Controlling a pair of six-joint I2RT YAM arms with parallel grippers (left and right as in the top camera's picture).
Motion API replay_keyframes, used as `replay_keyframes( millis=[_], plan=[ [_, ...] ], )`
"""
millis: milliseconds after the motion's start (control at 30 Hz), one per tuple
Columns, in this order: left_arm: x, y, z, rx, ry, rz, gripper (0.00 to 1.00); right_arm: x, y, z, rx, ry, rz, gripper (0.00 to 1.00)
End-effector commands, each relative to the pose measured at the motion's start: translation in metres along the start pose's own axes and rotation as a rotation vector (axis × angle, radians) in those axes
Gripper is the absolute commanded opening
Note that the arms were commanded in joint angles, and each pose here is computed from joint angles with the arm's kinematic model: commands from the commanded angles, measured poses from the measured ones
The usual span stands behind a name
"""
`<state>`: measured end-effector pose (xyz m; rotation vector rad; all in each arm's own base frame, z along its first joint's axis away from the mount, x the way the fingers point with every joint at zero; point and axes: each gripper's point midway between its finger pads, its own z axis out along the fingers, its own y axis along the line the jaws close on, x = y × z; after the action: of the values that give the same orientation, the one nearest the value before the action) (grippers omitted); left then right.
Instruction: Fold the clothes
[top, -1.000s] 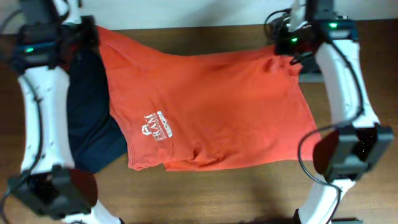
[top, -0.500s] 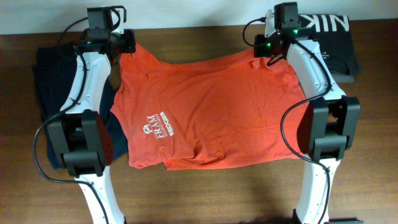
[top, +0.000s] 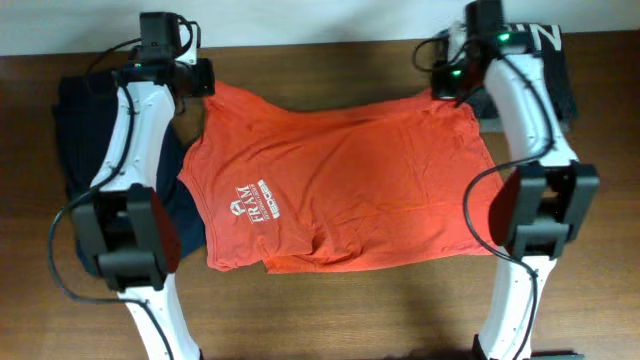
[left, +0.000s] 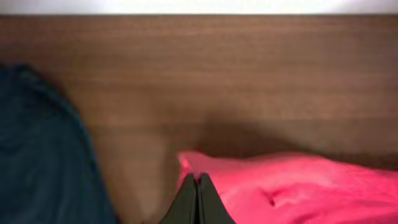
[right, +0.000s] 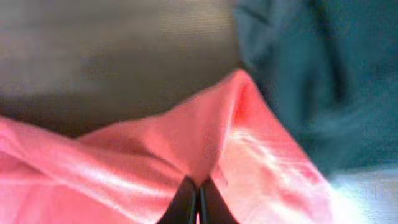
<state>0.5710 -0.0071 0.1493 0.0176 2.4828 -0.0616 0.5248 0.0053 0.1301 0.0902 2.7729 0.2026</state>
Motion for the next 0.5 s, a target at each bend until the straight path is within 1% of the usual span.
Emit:
replay_keyframes(
  millis=[0, 33, 167, 333, 467],
  plan=[
    [-0.03, -0.001, -0.084, -0.009, -0.087, 0.001, 0.01, -0.01, -0.018, -0.066, -0.005, -0.068, -0.004, 0.04],
    [-0.026, -0.001, -0.088, -0.009, -0.074, 0.001, 0.01, -0.005, -0.02, -0.067, -0.011, -0.048, 0.003, 0.04],
    [0.011, -0.001, -0.096, -0.009, 0.075, -0.007, 0.01, 0.027, -0.028, -0.065, -0.021, 0.085, -0.022, 0.04],
    [0.056, -0.002, -0.088, -0.004, 0.237, -0.015, 0.01, 0.044, -0.032, -0.062, -0.002, 0.162, -0.014, 0.04],
    [0.093, -0.01, -0.079, 0.032, 0.357, -0.023, 0.01, 0.057, -0.04, -0.064, 0.006, 0.215, 0.01, 0.04]
  ],
)
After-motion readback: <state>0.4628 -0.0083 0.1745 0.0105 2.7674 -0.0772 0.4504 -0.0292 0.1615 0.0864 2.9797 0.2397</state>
